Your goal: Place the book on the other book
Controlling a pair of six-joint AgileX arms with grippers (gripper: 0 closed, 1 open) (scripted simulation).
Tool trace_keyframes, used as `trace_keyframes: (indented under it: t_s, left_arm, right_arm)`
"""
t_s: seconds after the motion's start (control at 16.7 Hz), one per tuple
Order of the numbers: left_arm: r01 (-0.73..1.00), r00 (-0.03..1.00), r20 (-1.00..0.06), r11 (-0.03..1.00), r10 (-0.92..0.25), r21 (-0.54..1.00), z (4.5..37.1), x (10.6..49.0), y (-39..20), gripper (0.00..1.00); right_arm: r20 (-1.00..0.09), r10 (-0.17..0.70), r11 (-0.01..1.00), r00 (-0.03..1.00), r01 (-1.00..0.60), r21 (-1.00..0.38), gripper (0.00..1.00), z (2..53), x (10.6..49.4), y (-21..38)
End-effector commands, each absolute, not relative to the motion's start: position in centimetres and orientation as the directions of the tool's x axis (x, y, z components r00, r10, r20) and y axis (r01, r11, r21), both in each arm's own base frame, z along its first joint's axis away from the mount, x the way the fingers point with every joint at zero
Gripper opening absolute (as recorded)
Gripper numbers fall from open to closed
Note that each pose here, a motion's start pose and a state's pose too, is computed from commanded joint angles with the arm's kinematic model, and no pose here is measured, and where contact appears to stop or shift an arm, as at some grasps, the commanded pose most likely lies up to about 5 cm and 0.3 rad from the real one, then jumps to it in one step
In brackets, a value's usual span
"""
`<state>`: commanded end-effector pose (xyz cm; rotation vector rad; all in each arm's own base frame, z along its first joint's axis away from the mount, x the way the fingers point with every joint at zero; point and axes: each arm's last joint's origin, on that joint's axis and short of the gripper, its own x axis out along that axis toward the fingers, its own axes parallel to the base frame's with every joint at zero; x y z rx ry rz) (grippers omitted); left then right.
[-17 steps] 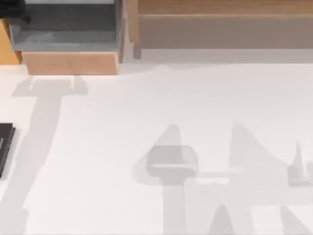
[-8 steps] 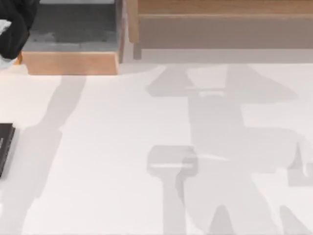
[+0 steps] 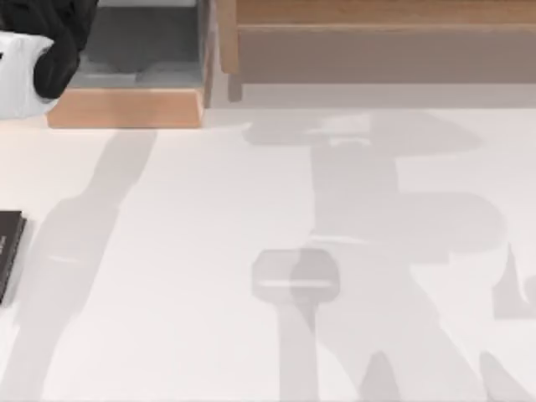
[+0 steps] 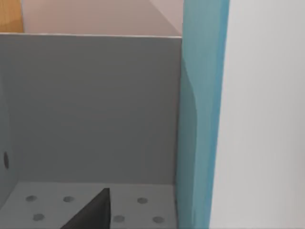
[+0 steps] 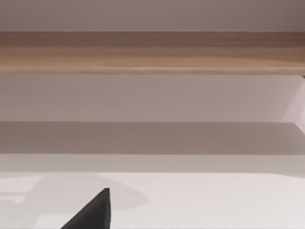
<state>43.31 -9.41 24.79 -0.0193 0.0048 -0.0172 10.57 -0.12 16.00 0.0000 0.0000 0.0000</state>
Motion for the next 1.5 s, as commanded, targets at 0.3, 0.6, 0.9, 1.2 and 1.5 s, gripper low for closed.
trace_keyframes:
  t_s: [0.3,0.6,0.9,1.2,1.5]
  left_arm:
    - [0.018,1.0,-0.004,1.0,-0.018,-0.019,24.8,44.4,-9.4,1.0]
    - [0.017,1.0,-0.005,1.0,-0.017,-0.019,24.8,46.3,-9.5,1.0]
    - [0.017,1.0,-0.005,1.0,-0.017,-0.019,24.8,46.3,-9.5,0.85]
    - [0.017,1.0,-0.005,1.0,-0.017,-0.019,24.8,46.3,-9.5,0.47]
    - [0.017,1.0,-0.005,1.0,-0.017,-0.019,24.8,46.3,-9.5,0.1]
  right_arm:
    - [0.0,0.0,1.0,1.0,0.0,0.0,1.0,16.0,10.6,-0.1]
    - [0.0,0.0,1.0,1.0,0.0,0.0,1.0,16.0,10.6,-0.1]
    - [0.0,0.0,1.0,1.0,0.0,0.0,1.0,16.0,10.6,-0.1]
    - [0.0,0.0,1.0,1.0,0.0,0.0,1.0,16.0,10.6,-0.1]
    - [0.0,0.0,1.0,1.0,0.0,0.0,1.0,16.0,10.6,-0.1]
